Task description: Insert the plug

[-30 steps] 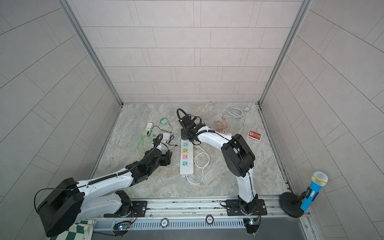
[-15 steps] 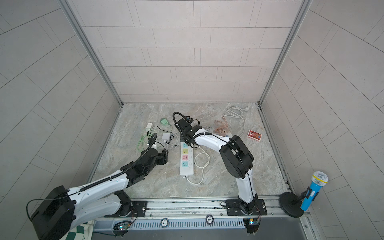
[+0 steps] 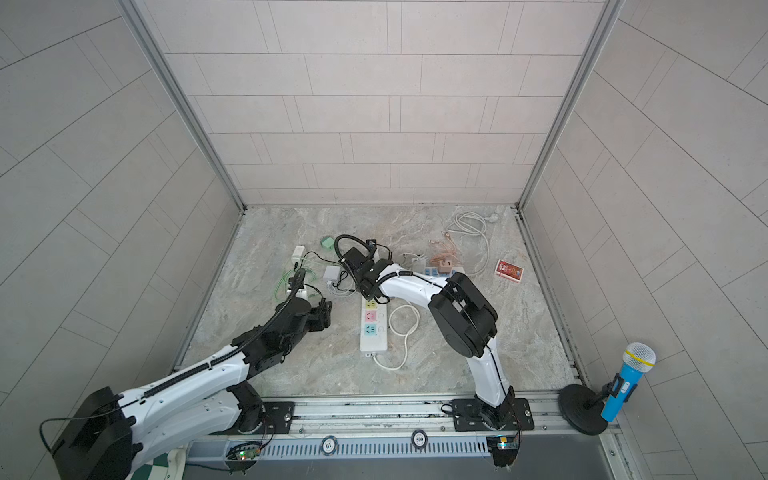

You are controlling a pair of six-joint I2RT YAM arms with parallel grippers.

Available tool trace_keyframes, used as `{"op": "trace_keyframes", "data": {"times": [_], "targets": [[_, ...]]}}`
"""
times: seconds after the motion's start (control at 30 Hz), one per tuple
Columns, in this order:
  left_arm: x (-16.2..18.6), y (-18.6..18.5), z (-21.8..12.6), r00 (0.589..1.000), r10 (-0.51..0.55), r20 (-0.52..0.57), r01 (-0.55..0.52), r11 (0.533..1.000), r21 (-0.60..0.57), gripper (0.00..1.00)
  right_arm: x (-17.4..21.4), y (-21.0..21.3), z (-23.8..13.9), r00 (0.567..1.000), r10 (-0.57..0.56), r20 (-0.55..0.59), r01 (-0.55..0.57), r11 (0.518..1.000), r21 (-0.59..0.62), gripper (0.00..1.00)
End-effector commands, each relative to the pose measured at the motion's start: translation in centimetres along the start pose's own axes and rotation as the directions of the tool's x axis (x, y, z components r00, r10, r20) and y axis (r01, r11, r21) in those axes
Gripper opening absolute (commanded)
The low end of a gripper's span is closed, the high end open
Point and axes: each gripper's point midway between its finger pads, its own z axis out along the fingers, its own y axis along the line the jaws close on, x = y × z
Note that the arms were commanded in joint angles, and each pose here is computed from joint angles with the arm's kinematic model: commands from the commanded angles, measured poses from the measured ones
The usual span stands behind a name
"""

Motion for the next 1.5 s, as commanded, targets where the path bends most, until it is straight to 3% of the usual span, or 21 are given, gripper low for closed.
{"op": "trace_keyframes", "data": {"times": [0.0,0.17,0.33,0.4,0.57,0.83,1.07,1.2,1.27,1.47], "targets": [[-1.1,1.1,-0.9,0.999,-0.007,0.035,0.009,0.998,-0.055,0.75,6.4,-2.8,2.2,0.984,-0.049,-0.172,0.067,0.993,0.101,0.08],[-1.7,1.7,-1.4,0.999,-0.001,0.049,0.006,0.996,-0.086,0.80,7.0,-2.9,2.7,0.977,-0.067,-0.201,0.087,0.992,0.091,0.09],[-2.6,2.2,-0.9,0.999,0.011,0.039,-0.005,0.988,-0.156,0.91,6.6,-3.7,3.1,0.973,-0.064,-0.220,0.082,0.994,0.073,0.12],[-3.4,2.1,-0.1,0.999,0.003,0.053,0.007,0.985,-0.173,0.97,6.1,-3.8,3.0,0.974,-0.063,-0.216,0.075,0.996,0.050,0.18],[-4.8,1.6,2.6,0.999,0.051,0.008,-0.047,0.966,-0.254,1.00,3.4,-2.8,1.3,0.985,-0.069,-0.157,0.065,0.997,-0.032,0.34],[-6.0,0.4,7.6,0.990,0.113,-0.083,-0.132,0.948,-0.291,0.96,-0.8,-1.5,-2.1,0.994,-0.072,-0.077,0.060,0.986,-0.155,0.53],[-6.1,-0.2,11.0,0.973,0.155,-0.172,-0.201,0.933,-0.297,0.92,-1.9,-2.7,-5.7,0.997,-0.074,-0.034,0.064,0.970,-0.235,0.55],[-7.7,-1.6,13.2,0.964,0.164,-0.207,-0.224,0.924,-0.309,0.81,-0.8,-3.9,-6.9,0.996,-0.083,-0.036,0.071,0.962,-0.265,0.54],[-8.3,-2.4,14.5,0.964,0.149,-0.219,-0.214,0.926,-0.311,0.76,0.0,-4.4,-7.0,0.995,-0.086,-0.045,0.070,0.959,-0.274,0.53],[-9.8,-2.4,18.7,0.979,0.034,-0.202,-0.108,0.925,-0.365,0.74,1.9,-5.1,-6.9,0.994,-0.092,-0.057,0.070,0.951,-0.302,0.51]]}}
